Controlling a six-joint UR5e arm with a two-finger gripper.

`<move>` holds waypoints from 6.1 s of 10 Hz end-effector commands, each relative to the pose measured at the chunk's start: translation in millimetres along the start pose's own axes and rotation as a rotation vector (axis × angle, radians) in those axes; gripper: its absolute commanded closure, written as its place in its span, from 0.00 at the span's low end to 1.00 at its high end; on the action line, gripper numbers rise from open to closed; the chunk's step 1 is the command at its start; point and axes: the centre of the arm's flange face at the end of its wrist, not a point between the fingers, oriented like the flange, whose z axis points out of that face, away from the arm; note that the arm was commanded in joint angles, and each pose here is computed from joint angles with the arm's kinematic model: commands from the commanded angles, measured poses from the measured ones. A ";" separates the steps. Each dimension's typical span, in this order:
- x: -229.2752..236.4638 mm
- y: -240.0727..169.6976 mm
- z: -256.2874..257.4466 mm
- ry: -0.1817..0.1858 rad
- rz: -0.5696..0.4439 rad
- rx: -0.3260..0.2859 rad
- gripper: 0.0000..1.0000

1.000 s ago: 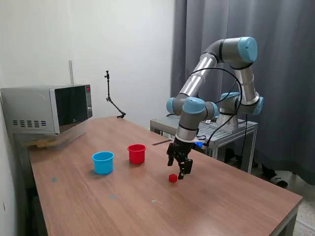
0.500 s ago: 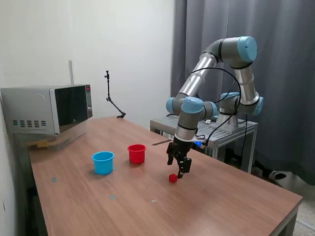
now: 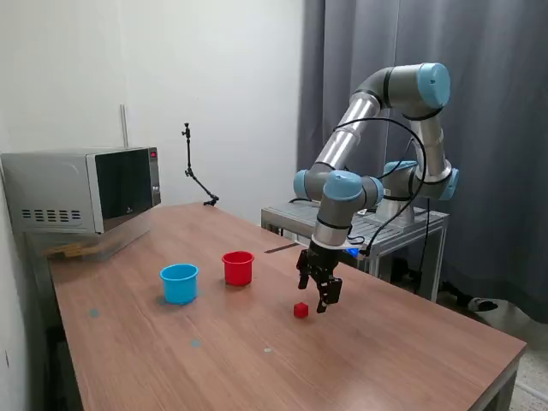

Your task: Place red objects in the red bin, and blue objects in the blue bin.

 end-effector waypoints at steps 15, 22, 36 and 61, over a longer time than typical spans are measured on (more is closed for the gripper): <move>21.3 11.7 -10.6 0.011 -0.024 -0.006 0.00; 15.4 12.7 14.0 -0.006 -0.003 0.028 0.00; 10.0 12.9 21.8 0.087 -0.163 0.060 0.00; -18.2 37.2 23.7 0.121 -0.193 0.042 1.00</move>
